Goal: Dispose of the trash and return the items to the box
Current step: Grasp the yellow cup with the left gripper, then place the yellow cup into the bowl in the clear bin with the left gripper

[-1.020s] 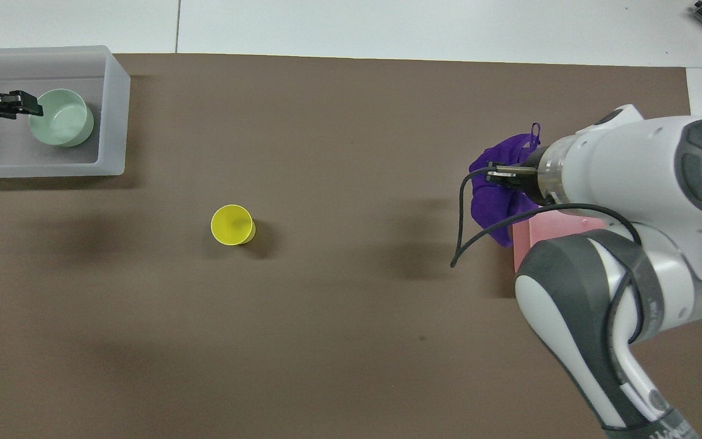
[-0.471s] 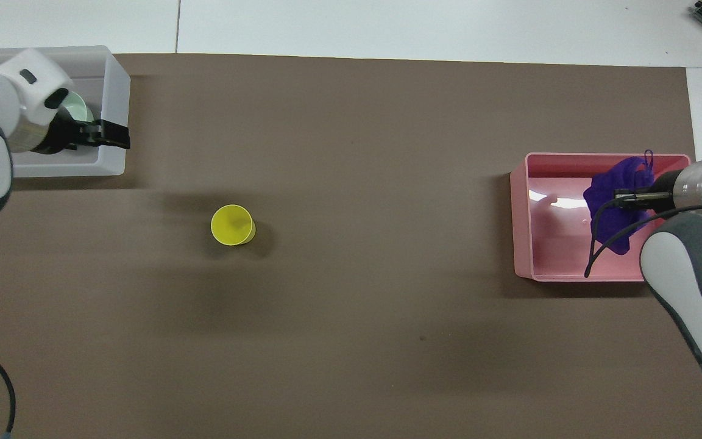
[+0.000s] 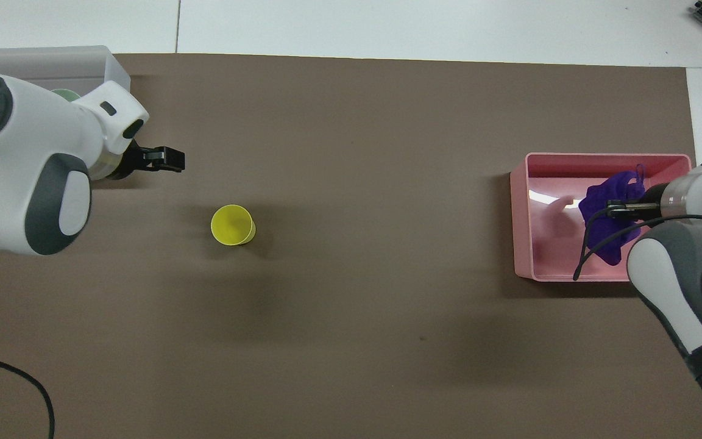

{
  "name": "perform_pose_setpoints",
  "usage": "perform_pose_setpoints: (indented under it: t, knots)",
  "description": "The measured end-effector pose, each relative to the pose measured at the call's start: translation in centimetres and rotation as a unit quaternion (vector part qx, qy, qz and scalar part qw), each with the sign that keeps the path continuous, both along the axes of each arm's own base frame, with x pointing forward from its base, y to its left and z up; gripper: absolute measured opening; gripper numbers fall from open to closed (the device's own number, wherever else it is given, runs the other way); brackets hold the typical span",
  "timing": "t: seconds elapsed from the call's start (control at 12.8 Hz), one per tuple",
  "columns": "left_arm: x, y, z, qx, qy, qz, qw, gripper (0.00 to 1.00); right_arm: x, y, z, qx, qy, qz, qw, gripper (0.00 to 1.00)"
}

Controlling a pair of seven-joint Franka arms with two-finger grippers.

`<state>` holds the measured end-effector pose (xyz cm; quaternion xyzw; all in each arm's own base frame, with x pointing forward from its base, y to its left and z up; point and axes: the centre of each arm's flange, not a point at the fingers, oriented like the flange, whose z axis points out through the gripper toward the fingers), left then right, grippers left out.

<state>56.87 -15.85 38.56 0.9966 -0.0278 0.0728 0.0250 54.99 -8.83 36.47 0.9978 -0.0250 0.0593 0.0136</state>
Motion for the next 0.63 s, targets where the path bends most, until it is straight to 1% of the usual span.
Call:
perform_pose_setpoints:
  t: [0.08, 0.16, 0.24, 0.31, 0.39, 0.47, 0.55, 0.63]
  knots:
    - [-0.9, -0.8, -0.4, 0.001, 0.002, -0.008, 1.0, 1.0, 0.0, 0.1, 0.1, 0.0, -0.001, 0.001, 1.0, 0.41]
    - [-1.6, -1.5, -0.8, 0.002, 0.005, -0.015, 1.0, 1.0, 0.2, 0.2, 0.3, 0.0, -0.004, 0.002, 1.0, 0.51]
    - [-2.2, -2.0, -1.4, 0.003, 0.006, -0.021, 1.0, 1.0, 0.4, 0.4, 0.9, -0.001, -0.009, 0.004, 1.0, 0.63]
    - [-2.8, -2.6, -2.1, 0.003, 0.007, -0.026, 1.0, 0.96, 0.7, 0.8, 1.6, -0.001, -0.013, 0.004, 1.0, 0.76]
    - [-3.5, -3.0, -3.0, 0.004, 0.011, -0.031, 0.999, 0.96, 0.9, 1.6, 2.4, 0.002, -0.01, -0.001, 1.0, 0.9]
    - [-4.0, -3.4, -3.6, 0.005, 0.014, -0.036, 0.999, 0.85, 1.1, 3.0, 3.4, 0.005, -0.006, -0.011, 1.0, 0.99]
    - [-4.3, -3.7, -3.9, 0.006, 0.015, -0.037, 0.999, 0.66, 1.3, 4.8, 4.5, 0.009, -0.003, -0.024, 1.0, 1.0]
    - [-4.3, -3.6, -3.9, 0.005, 0.015, -0.037, 0.999, 0.53, 1.3, 6.5, 5.6, 0.012, -0.001, -0.033, 0.999, 1.0]
